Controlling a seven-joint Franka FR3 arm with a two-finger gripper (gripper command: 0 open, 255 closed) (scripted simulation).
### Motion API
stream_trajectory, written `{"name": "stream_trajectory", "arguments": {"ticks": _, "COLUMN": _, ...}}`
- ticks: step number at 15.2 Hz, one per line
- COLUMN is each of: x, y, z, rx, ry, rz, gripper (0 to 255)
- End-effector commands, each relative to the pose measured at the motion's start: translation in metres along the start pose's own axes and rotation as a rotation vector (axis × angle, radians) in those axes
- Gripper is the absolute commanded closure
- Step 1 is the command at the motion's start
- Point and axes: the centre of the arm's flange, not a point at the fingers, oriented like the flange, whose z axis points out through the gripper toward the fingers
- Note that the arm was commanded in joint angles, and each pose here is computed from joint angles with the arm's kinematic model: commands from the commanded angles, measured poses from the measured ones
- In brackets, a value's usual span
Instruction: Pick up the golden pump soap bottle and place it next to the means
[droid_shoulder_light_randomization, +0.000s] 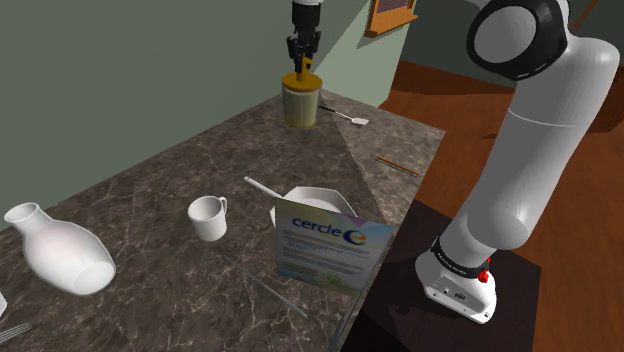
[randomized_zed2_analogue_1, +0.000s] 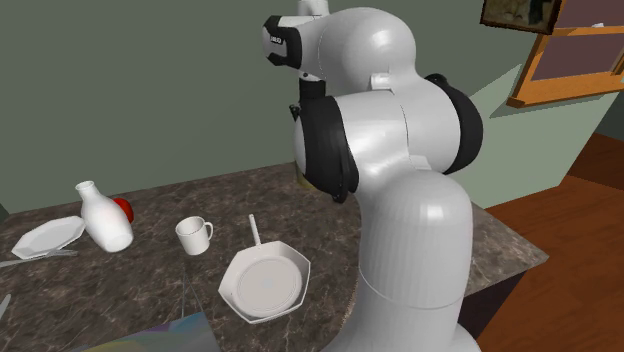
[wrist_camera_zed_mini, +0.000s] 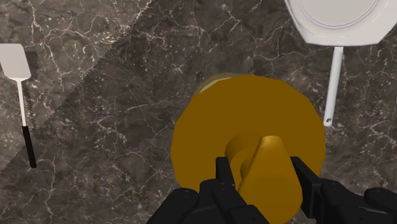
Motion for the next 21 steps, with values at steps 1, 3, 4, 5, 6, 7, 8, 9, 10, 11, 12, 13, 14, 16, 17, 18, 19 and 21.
{"name": "stream_trajectory", "arguments": {"ticks": 1, "x": 0.000, "y": 0.000, "z": -0.012, "rx": 0.000, "ry": 0.000, "rz": 0.000, "gripper": 255}}
{"name": "stream_trajectory", "arguments": {"ticks": 3, "x": 0.000, "y": 0.000, "z": -0.023, "rx": 0.000, "ry": 0.000, "rz": 0.000, "gripper": 255}}
{"name": "stream_trajectory", "arguments": {"ticks": 4, "x": 0.000, "y": 0.000, "z": -0.028, "rx": 0.000, "ry": 0.000, "rz": 0.000, "gripper": 255}}
{"name": "stream_trajectory", "arguments": {"ticks": 5, "x": 0.000, "y": 0.000, "z": -0.033, "rx": 0.000, "ry": 0.000, "rz": 0.000, "gripper": 255}}
{"name": "stream_trajectory", "arguments": {"ticks": 6, "x": 0.000, "y": 0.000, "z": -0.038, "rx": 0.000, "ry": 0.000, "rz": 0.000, "gripper": 255}}
{"name": "stream_trajectory", "arguments": {"ticks": 7, "x": 0.001, "y": 0.000, "z": -0.044, "rx": 0.000, "ry": 0.000, "rz": 0.000, "gripper": 255}}
{"name": "stream_trajectory", "arguments": {"ticks": 8, "x": 0.001, "y": 0.000, "z": -0.049, "rx": 0.000, "ry": 0.000, "rz": 0.000, "gripper": 255}}
{"name": "stream_trajectory", "arguments": {"ticks": 9, "x": 0.001, "y": 0.000, "z": -0.054, "rx": 0.000, "ry": 0.000, "rz": 0.000, "gripper": 255}}
{"name": "stream_trajectory", "arguments": {"ticks": 10, "x": 0.001, "y": 0.000, "z": -0.060, "rx": 0.000, "ry": 0.000, "rz": 0.000, "gripper": 255}}
{"name": "stream_trajectory", "arguments": {"ticks": 11, "x": 0.001, "y": 0.001, "z": -0.065, "rx": 0.000, "ry": 0.000, "rz": 0.000, "gripper": 255}}
{"name": "stream_trajectory", "arguments": {"ticks": 12, "x": 0.001, "y": 0.001, "z": -0.070, "rx": 0.000, "ry": 0.000, "rz": 0.000, "gripper": 255}}
{"name": "stream_trajectory", "arguments": {"ticks": 13, "x": 0.001, "y": 0.001, "z": -0.075, "rx": 0.000, "ry": 0.000, "rz": 0.000, "gripper": 255}}
{"name": "stream_trajectory", "arguments": {"ticks": 14, "x": 0.001, "y": 0.001, "z": -0.081, "rx": 0.000, "ry": 0.000, "rz": 0.000, "gripper": 255}}
{"name": "stream_trajectory", "arguments": {"ticks": 16, "x": 0.001, "y": 0.001, "z": -0.091, "rx": 0.000, "ry": 0.000, "rz": 0.000, "gripper": 255}}
{"name": "stream_trajectory", "arguments": {"ticks": 17, "x": 0.002, "y": 0.001, "z": -0.097, "rx": 0.000, "ry": 0.000, "rz": 0.000, "gripper": 255}}
{"name": "stream_trajectory", "arguments": {"ticks": 18, "x": 0.002, "y": 0.001, "z": -0.099, "rx": 0.000, "ry": 0.000, "rz": 0.000, "gripper": 255}}
{"name": "stream_trajectory", "arguments": {"ticks": 19, "x": 0.000, "y": -0.012, "z": -0.095, "rx": 0.000, "ry": 0.000, "rz": 0.000, "gripper": 255}}
{"name": "stream_trajectory", "arguments": {"ticks": 21, "x": -0.002, "y": -0.037, "z": -0.088, "rx": 0.000, "ry": 0.000, "rz": 0.000, "gripper": 255}}
